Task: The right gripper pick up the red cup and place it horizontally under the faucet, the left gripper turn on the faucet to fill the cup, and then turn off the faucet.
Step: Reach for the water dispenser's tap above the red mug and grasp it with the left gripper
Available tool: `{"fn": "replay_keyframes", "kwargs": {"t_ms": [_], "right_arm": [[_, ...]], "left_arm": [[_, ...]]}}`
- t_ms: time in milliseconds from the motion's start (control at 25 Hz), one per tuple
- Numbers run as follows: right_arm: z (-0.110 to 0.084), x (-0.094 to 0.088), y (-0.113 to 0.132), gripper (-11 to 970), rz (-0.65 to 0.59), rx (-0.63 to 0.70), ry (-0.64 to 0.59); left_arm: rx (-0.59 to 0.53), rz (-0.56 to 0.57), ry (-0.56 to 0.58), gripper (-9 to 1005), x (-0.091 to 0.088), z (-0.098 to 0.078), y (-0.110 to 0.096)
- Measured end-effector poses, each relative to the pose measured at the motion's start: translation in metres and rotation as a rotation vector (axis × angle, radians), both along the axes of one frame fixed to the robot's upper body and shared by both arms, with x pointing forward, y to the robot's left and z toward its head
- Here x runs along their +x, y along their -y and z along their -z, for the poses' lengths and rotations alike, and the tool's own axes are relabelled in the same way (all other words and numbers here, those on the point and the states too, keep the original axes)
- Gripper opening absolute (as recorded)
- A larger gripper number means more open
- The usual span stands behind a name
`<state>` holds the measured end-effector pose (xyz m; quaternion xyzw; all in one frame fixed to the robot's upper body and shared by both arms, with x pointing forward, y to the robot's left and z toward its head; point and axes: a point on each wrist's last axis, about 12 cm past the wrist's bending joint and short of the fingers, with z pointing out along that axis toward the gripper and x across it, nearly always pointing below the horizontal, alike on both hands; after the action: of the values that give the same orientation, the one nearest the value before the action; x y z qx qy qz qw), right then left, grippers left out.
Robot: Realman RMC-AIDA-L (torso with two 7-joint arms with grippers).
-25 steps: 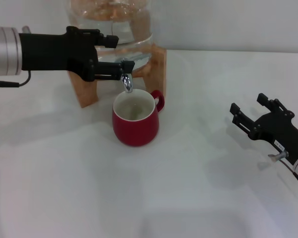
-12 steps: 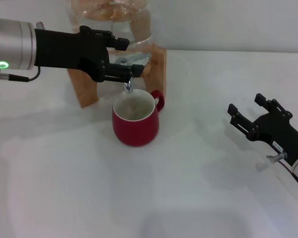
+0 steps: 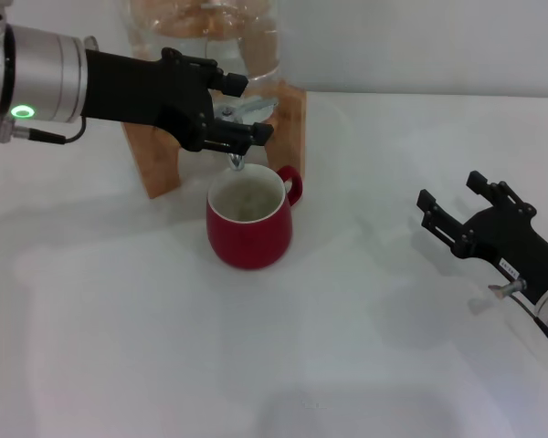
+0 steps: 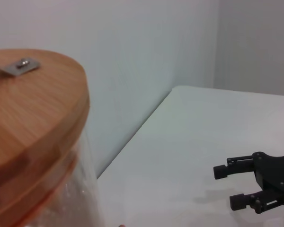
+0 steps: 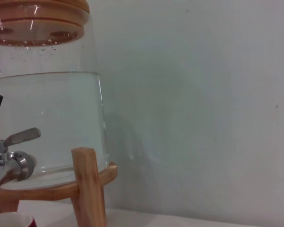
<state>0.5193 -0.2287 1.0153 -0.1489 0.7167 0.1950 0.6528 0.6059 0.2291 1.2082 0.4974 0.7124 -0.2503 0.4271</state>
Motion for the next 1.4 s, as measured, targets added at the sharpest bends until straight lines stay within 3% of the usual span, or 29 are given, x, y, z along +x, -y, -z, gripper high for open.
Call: {"fn": "replay_keyframes", "kwargs": {"t_ms": [600, 1400], "right_arm": [[-0.002, 0.002, 0.0, 803, 0.005, 0.005, 0.006], [-0.004, 0.005, -0.002, 802, -0.002, 0.005, 0.014]], "left_arm": [[0.051, -0.006, 0.02, 756, 0.009, -0.006, 0.007], [0.07, 0.021, 0.035, 757, 0.014, 0.007, 0.023]]}}
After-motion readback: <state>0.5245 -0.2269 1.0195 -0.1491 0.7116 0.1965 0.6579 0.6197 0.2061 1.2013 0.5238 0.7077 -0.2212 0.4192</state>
